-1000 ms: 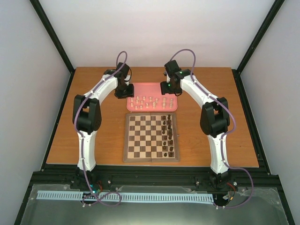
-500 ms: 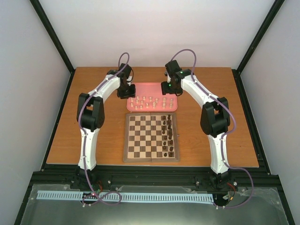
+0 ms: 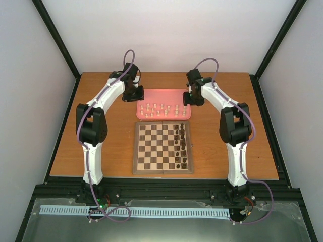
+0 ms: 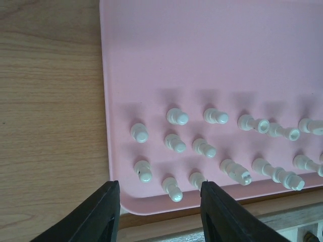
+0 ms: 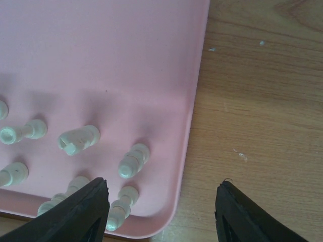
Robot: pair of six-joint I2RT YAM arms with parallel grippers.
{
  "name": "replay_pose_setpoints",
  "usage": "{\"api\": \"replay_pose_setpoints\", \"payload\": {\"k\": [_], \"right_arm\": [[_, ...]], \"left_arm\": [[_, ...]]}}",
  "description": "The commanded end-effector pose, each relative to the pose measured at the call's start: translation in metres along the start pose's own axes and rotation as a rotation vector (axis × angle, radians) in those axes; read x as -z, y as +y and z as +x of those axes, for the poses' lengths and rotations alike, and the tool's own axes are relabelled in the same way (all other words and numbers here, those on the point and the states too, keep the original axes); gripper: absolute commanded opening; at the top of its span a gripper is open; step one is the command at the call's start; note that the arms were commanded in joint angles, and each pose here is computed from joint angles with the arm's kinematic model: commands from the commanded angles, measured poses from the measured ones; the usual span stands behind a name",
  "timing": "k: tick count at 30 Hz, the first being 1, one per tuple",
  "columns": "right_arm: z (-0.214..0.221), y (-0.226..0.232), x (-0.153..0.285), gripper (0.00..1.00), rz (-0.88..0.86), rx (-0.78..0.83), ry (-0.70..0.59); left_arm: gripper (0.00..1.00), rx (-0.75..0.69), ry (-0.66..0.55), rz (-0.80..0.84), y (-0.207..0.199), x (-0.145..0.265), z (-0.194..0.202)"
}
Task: Set up the chess pieces on the board
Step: Pick up the chess piece from the storage box.
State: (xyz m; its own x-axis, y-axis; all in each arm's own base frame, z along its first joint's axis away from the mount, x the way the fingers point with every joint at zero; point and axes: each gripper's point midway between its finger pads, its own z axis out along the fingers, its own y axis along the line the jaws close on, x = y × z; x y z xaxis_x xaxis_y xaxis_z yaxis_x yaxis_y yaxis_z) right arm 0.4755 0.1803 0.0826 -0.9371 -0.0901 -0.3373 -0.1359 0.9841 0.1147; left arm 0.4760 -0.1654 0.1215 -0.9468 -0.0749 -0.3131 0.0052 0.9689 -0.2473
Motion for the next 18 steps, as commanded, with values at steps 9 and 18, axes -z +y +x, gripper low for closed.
{"api": "replay_pose_setpoints", "payload": {"k": [9,18], "right_arm": [[-0.008,0.008,0.003,0.56,-0.029,0.010,0.001],[0.004,0.014,-0.008,0.52,-0.064,0.008,0.047]], "left_arm": [[0.68,-0.035,-0.052,-0.024,-0.001,0.025,-0.010],[0.84,-0.042,-0.073,-0.034,-0.002,0.030,-0.018]]}}
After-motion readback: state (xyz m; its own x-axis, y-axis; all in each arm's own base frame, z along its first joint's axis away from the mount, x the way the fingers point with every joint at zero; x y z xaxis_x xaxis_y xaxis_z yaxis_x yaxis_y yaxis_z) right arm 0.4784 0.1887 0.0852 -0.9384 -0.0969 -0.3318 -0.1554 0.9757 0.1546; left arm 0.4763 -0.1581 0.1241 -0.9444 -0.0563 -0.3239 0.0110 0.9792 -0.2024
